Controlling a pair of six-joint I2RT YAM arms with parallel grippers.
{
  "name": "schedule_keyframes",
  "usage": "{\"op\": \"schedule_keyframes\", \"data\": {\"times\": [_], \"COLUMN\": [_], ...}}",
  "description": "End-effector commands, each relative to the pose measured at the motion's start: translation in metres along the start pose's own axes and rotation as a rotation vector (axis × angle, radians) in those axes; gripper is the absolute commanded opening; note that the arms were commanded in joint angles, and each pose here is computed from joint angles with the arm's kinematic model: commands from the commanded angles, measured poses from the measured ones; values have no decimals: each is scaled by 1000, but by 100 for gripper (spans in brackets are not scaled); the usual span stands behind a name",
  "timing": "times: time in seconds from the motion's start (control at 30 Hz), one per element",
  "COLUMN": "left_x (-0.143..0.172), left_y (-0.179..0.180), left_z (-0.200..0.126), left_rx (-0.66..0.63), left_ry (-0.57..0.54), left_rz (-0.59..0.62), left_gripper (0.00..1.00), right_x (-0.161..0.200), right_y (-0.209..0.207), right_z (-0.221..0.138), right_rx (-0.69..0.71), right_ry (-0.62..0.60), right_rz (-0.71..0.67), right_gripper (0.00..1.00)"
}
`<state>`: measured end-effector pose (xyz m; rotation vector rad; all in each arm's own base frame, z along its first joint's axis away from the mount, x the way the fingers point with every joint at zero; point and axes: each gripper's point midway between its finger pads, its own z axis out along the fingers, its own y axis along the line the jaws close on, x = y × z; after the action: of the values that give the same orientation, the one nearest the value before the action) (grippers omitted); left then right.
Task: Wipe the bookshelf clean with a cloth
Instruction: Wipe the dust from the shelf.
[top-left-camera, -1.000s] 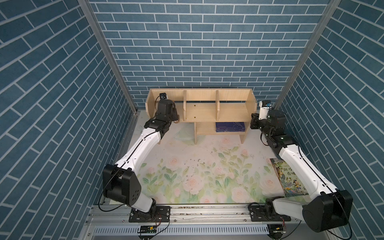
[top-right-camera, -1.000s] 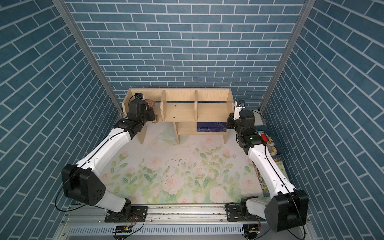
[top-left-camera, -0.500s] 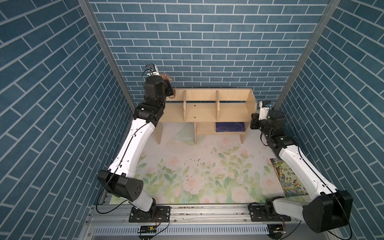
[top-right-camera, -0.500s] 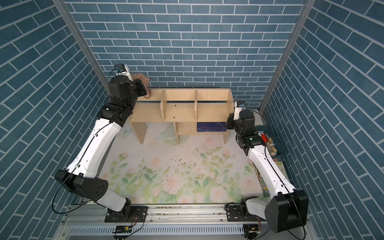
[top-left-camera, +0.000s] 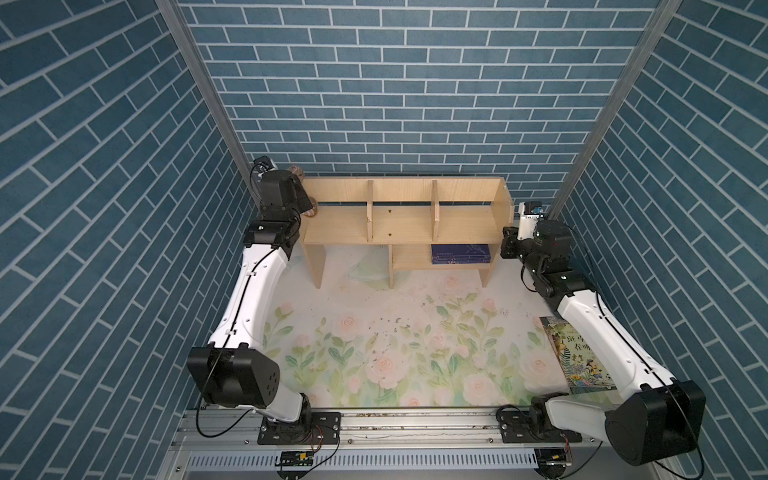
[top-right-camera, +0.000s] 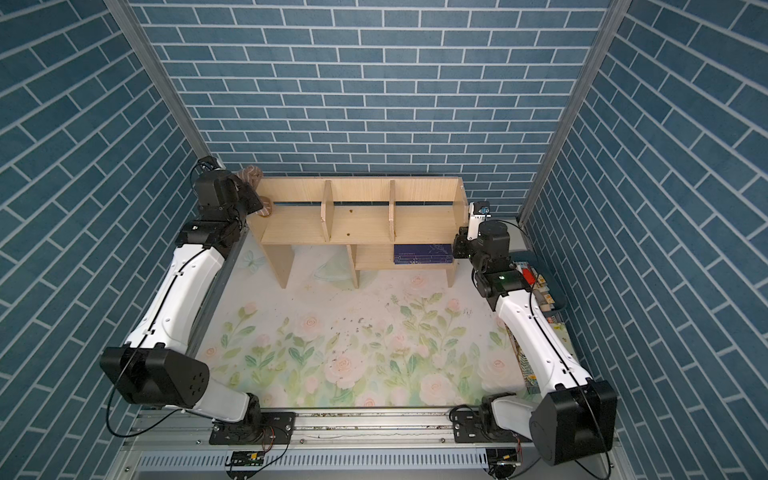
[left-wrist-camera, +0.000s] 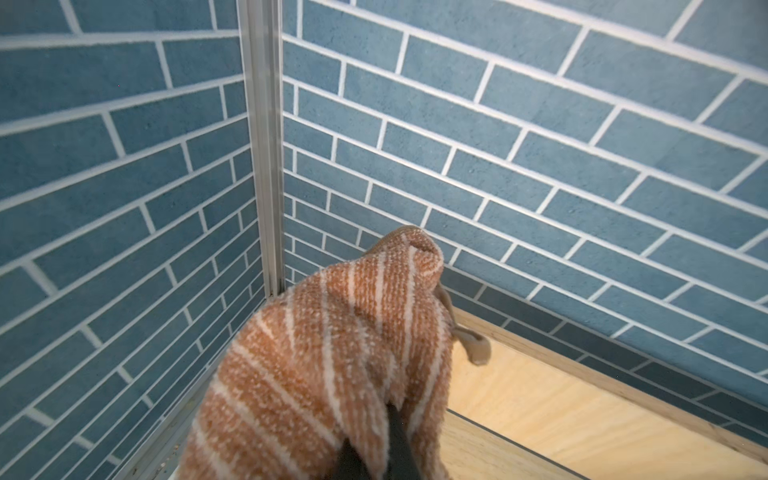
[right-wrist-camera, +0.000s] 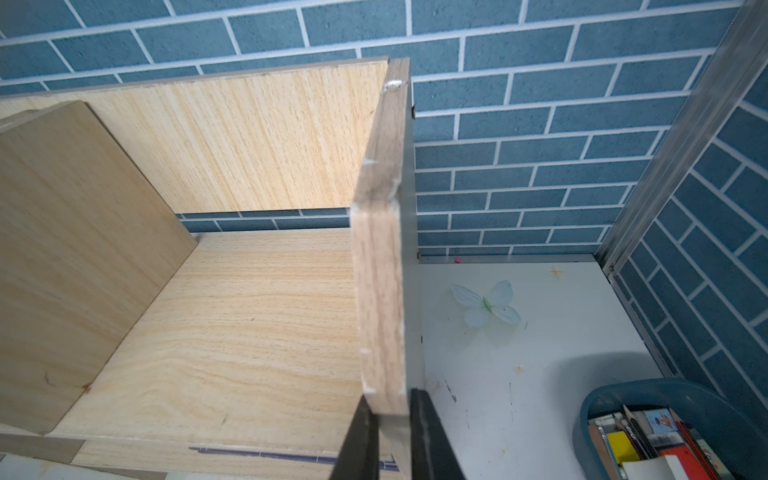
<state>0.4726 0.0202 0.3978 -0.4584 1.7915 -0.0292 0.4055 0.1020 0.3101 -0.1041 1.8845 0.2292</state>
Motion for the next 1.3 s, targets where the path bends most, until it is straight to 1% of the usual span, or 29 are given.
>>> {"op": "schedule_keyframes", "data": {"times": [0.0,0.07,0.2,0.27,0.3,0.43,0.57,0.63,0.8,0.93,1.0,1.13,1.27], "left_x": [2,-8,-29,-34,-33,-11,15,26,45,46,50,69,94], "left_y": [-46,-62,-89,-105,-117,-173,-216,-232,-259,-280,-295,-331,-364], "left_z": [-12,-17,-25,-29,-32,-49,-70,-77,-90,-99,-101,-112,-129], "left_rx": [189,202,240,282,323,494,610,652,692,746,784,887,957], "left_ry": [8,-19,-63,-72,-72,-47,-32,-21,-3,-18,1,42,61], "left_rz": [7,34,47,61,76,147,212,241,302,297,290,299,363], "left_gripper": [0,0,0,0,0,0,0,0,0,0,0,0,0], "right_x": [23,24,25,25,26,26,26,25,21,21,20,21,21], "right_y": [26,26,26,27,26,26,26,26,27,27,27,27,26], "right_z": [-3,-2,-2,-2,-2,-1,-2,-3,-5,-3,-3,-6,-8], "right_rx": [-119,-119,-118,-118,-117,-117,-116,-116,-117,-117,-117,-118,-117], "right_ry": [88,90,95,98,101,103,104,105,98,100,98,98,103], "right_rz": [62,62,61,59,59,58,60,59,55,60,62,59,52], "right_gripper": [0,0,0,0,0,0,0,0,0,0,0,0,0]}}
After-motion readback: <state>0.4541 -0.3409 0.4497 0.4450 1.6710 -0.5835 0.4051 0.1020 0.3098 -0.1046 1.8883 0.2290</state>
